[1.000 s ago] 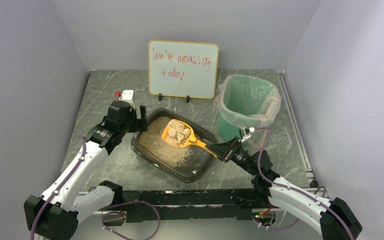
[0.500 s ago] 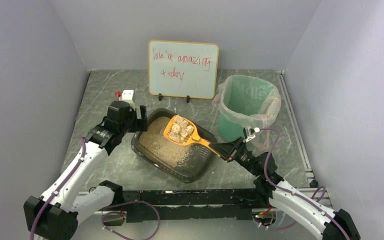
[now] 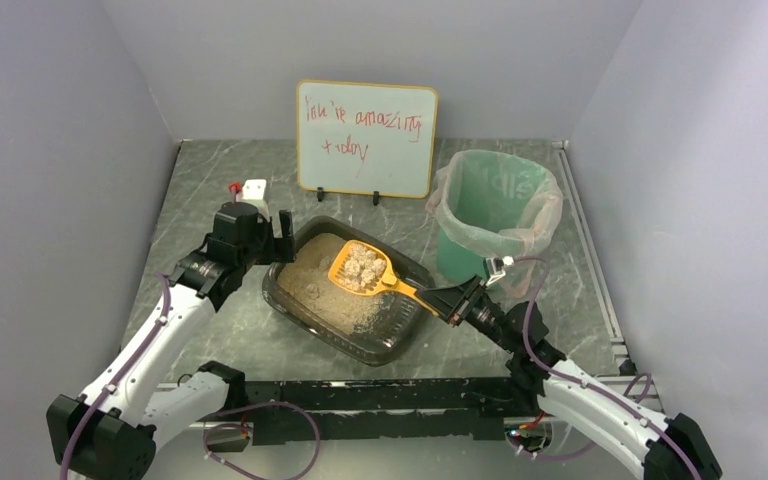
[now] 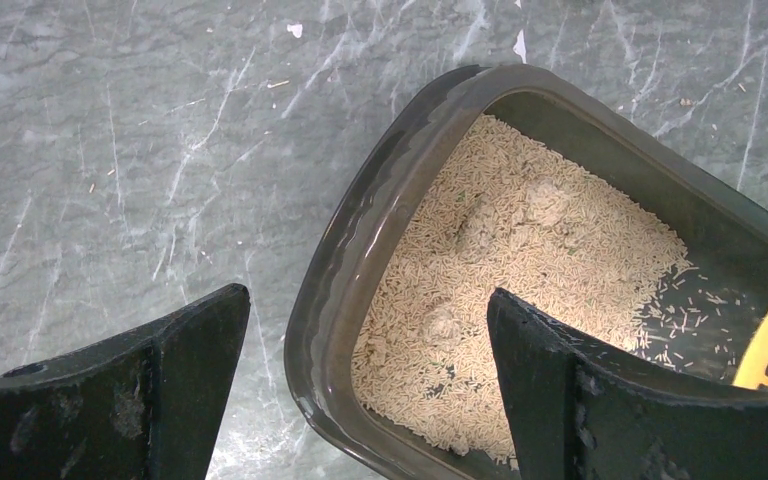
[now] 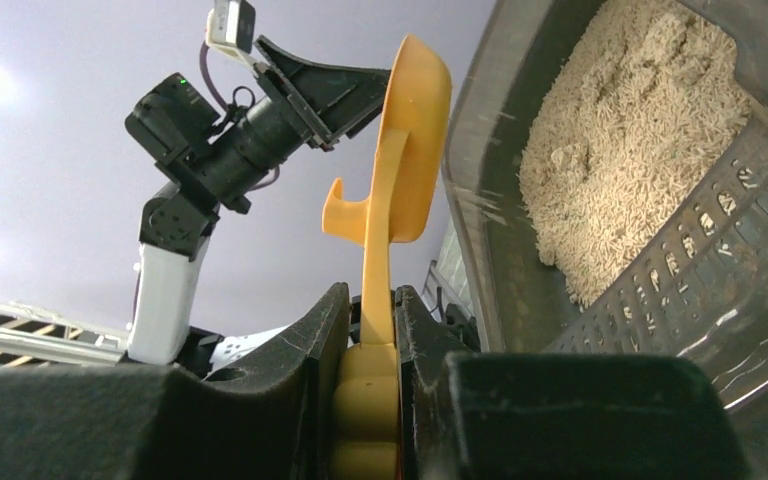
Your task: Clean the litter box
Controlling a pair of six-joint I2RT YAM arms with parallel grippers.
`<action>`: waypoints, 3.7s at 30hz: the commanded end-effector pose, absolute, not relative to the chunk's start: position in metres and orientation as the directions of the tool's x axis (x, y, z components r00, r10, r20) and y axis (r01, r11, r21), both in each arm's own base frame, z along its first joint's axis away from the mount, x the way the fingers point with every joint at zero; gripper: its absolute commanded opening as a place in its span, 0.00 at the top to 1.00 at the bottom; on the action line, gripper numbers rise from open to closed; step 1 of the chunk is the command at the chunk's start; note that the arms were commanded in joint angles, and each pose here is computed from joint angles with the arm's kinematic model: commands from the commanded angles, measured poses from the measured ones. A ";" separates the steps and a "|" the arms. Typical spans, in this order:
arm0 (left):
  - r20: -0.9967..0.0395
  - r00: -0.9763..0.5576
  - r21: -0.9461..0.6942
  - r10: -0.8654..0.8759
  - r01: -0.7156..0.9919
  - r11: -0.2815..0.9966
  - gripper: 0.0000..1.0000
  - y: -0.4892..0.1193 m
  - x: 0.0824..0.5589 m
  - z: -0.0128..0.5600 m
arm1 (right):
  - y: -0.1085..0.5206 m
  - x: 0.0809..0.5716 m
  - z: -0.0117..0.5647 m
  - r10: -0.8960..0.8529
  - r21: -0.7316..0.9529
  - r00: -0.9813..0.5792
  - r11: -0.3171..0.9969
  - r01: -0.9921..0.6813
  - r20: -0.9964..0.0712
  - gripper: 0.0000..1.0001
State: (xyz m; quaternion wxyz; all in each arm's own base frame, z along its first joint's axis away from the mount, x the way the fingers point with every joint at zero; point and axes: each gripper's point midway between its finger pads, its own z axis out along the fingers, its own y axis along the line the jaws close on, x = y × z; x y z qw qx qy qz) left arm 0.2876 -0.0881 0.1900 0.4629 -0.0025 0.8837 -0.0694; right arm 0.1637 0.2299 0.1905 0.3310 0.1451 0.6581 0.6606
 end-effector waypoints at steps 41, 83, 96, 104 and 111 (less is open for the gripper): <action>-0.845 -0.530 -0.143 -0.072 0.093 0.985 0.06 -0.092 0.290 0.204 | 0.234 0.160 0.201 0.634 0.963 -0.732 0.081 -0.258 -0.250 1.00; -0.847 -0.526 -0.151 -0.078 0.096 0.984 0.06 -0.092 0.291 0.206 | 0.229 0.164 0.196 0.616 0.970 -0.758 0.038 -0.241 -0.213 1.00; -0.849 -0.523 -0.155 -0.080 0.100 0.983 0.06 -0.093 0.291 0.207 | 0.230 0.168 0.208 0.613 0.960 -0.749 0.057 -0.275 -0.251 1.00; -0.847 -0.526 -0.155 -0.081 0.098 0.983 0.06 -0.092 0.289 0.206 | 0.236 0.154 0.188 0.591 0.974 -0.784 0.014 -0.224 -0.189 1.00; -0.848 -0.523 -0.159 -0.082 0.103 0.982 0.06 -0.093 0.289 0.207 | 0.241 0.158 0.198 0.588 0.965 -0.770 0.073 -0.252 -0.246 1.00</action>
